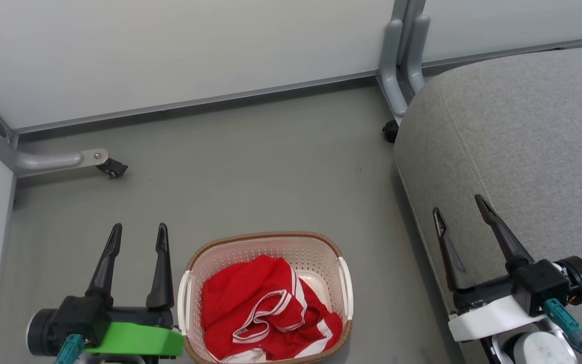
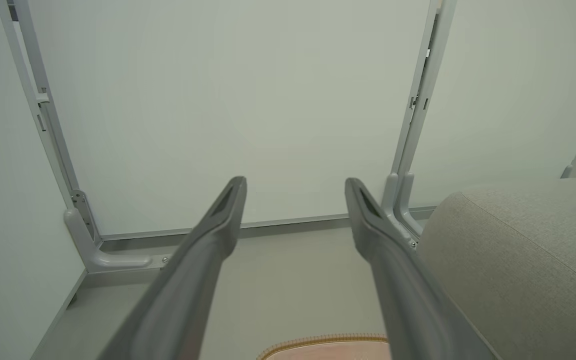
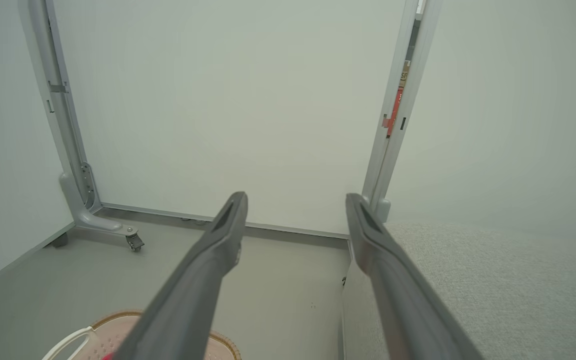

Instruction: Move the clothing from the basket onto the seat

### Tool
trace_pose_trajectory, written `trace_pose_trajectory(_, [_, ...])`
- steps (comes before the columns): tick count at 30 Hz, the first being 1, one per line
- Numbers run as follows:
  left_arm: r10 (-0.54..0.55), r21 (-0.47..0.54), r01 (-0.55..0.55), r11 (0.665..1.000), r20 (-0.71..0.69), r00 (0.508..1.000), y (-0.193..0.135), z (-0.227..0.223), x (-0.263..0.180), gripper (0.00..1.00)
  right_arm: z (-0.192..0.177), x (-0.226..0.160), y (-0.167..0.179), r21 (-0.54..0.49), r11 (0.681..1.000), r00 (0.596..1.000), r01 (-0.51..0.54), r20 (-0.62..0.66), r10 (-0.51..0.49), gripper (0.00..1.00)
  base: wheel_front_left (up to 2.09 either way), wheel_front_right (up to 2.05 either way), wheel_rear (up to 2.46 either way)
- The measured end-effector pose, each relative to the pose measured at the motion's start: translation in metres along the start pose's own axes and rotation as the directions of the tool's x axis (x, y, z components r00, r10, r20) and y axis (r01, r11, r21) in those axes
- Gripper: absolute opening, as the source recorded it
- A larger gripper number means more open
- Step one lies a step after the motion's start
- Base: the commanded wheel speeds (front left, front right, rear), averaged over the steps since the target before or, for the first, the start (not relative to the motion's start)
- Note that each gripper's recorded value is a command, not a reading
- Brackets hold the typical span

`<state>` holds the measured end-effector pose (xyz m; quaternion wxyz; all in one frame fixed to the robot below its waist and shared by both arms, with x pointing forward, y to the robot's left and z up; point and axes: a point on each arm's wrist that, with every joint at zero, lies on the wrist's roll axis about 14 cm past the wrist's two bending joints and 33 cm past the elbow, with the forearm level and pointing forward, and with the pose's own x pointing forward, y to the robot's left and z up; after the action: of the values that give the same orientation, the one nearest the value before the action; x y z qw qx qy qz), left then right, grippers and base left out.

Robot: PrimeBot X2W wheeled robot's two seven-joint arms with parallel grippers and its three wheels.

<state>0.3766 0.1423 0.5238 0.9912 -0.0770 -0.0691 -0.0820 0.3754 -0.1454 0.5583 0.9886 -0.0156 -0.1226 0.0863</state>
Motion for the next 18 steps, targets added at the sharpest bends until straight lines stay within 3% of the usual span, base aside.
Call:
trace_pose_trajectory(11, [-0.115,-0.011,0.115,0.993,-0.081,0.990,-0.029,-0.040,0.044,1.00,-0.022,0.037,-0.011,-0.004,1.000,1.000,0.011,-0.019,-0.011,1.00,0.00,0.00,0.00])
trace_pose_trajectory(18, [-0.268,-0.003,0.274,0.962,-0.218,0.938,-0.067,-0.101,0.067,1.00,-0.048,0.068,-0.018,-0.004,1.000,0.999,0.014,-0.036,-0.014,1.00,0.00,0.00,0.00])
